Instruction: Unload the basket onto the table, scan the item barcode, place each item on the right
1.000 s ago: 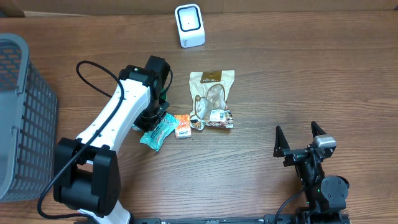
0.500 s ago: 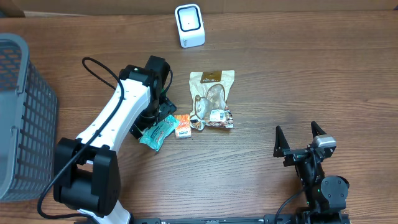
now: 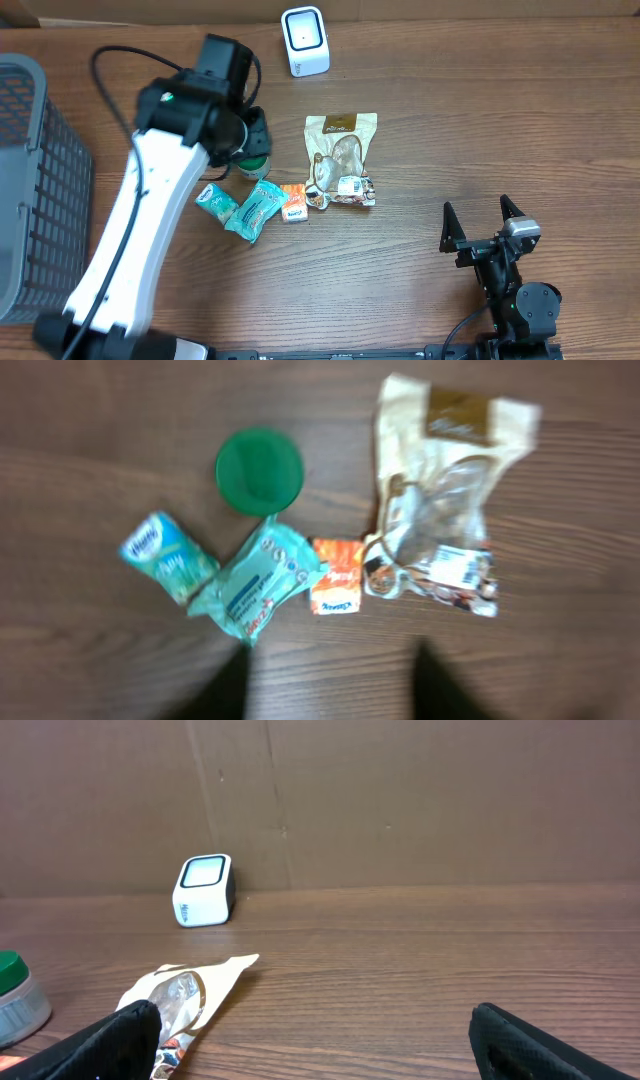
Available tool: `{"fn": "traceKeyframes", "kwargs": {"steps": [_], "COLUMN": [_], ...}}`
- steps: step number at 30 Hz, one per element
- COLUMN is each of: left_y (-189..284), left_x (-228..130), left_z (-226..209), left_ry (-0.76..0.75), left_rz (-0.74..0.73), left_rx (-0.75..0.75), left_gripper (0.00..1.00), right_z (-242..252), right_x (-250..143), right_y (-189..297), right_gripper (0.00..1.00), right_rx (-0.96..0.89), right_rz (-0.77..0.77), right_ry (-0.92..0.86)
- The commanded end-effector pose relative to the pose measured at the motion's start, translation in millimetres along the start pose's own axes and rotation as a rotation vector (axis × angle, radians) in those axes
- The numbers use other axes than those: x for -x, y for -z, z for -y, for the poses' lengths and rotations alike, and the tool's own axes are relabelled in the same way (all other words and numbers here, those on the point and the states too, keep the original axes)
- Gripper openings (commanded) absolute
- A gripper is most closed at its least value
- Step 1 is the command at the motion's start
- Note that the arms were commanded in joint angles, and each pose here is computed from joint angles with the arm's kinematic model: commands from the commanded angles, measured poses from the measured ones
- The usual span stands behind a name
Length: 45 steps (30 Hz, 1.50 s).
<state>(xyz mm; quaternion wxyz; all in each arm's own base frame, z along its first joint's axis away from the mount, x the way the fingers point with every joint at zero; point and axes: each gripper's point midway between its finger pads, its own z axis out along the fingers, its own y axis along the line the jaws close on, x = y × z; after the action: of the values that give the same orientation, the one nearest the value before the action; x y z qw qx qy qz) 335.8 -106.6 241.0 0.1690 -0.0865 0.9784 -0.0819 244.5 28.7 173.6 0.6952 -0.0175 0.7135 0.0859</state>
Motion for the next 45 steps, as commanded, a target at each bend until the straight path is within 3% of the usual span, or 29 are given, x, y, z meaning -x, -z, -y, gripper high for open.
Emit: {"fn": "traceKeyframes", "kwargs": {"steps": [1,7,17,31,45], "left_y": [34.5,41.9,42.5,51.4,53.3], "left_x": [-1.1,-20.9,-38.6,-56.2,-56.7], "left_z": [6.6,0.5,0.2,36.5,41.7], "left_ry": [-0.101,-0.075,0.178,0.179,0.204], "left_rz": [0.069,0.010,-0.076,-0.205,-0.218], "left_rx": [-0.063,-0.058,-0.063,-0.272,-0.300], "left_gripper": [0.04,0.04,0.04,0.04,0.04], "right_z": [0.4,0.5,0.5,0.5,0.5], "right_x": [-2.2,-2.2,-2.2,-2.2,-2.2], "right_y": [-0.2,-0.2,-0.2,-0.2,-0.2], "right_gripper": [1.00,1.00,1.00,1.00,1.00], "right_rx": [0.000,0.000,0.000,0.000,0.000], "right_rz": [0.002,0.002,0.002,0.002,0.002], "right_ry": [-0.004,-0.004,-0.004,-0.004,-0.004]}}
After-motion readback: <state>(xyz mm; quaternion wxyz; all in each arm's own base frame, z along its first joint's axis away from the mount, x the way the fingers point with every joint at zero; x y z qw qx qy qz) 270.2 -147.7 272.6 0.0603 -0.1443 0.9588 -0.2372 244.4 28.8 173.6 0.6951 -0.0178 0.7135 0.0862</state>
